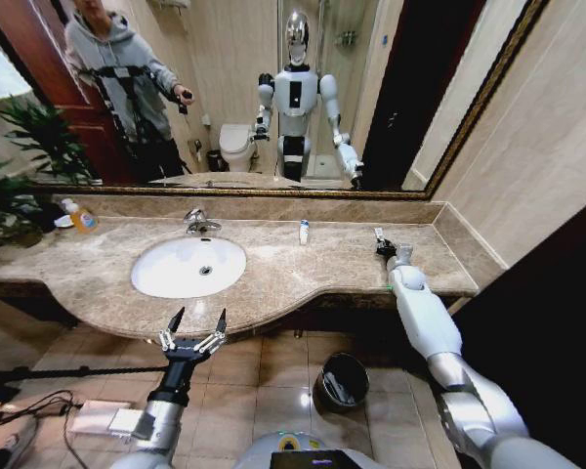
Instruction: Pick up the trash from the sink and place it in the trash bin.
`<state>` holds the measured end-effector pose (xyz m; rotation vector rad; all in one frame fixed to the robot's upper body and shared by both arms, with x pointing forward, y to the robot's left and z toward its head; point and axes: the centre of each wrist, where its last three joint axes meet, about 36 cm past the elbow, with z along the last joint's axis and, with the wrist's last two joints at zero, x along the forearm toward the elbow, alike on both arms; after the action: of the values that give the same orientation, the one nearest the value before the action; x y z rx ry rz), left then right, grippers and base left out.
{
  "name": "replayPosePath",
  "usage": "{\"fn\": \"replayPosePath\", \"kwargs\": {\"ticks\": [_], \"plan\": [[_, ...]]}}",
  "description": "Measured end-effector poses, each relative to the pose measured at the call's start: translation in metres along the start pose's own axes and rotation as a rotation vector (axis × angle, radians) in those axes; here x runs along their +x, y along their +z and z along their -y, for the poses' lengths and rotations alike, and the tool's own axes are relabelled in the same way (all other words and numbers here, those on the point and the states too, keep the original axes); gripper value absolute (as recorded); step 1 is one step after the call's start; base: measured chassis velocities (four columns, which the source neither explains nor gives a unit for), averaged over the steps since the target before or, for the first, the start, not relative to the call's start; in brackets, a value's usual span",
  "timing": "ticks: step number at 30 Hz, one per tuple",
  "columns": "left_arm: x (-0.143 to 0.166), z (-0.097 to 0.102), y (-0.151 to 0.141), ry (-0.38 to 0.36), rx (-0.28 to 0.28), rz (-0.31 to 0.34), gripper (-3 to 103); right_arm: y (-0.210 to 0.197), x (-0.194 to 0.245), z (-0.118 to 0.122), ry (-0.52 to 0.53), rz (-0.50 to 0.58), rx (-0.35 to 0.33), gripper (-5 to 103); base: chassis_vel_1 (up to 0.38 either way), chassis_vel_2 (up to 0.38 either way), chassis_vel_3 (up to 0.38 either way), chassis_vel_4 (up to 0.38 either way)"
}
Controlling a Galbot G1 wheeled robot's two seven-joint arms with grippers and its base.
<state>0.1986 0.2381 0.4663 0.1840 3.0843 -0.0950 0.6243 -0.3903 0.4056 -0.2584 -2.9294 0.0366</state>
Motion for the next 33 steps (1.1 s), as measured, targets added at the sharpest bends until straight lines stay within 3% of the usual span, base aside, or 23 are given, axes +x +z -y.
{"fn": "replayPosePath", "kwargs": {"ticks": [3, 6, 18, 23, 33], "plan": [[0.0, 0.0, 0.0, 0.0, 0.0, 0.0, 100, 0.0, 0.002, -0.001, -0.001, 0.003, 0.001, 3, 0.0, 0.0, 0.0, 0.0], [0.0, 0.0, 0.0, 0.0, 0.0, 0.0, 100, -0.001, 0.004, -0.002, -0.002, 0.005, 0.0, 1, 0.0, 0.0, 0.0, 0.0], [0.0, 0.0, 0.0, 0.0, 0.0, 0.0, 100, -0.021, 0.045, -0.004, -0.028, 0.074, 0.011, 0, 0.0, 0.0, 0.0, 0.0], [0.0, 0.0, 0.0, 0.0, 0.0, 0.0, 100, -0.019, 0.079, 0.0, -0.029, 0.106, 0.022, 0, 0.0, 0.0, 0.0, 0.0], [0.0, 0.0, 0.0, 0.0, 0.0, 0.0, 100, -0.008, 0.201, -0.001, -0.07, 0.173, -0.012, 0, 0.0, 0.0, 0.0, 0.0]]}}
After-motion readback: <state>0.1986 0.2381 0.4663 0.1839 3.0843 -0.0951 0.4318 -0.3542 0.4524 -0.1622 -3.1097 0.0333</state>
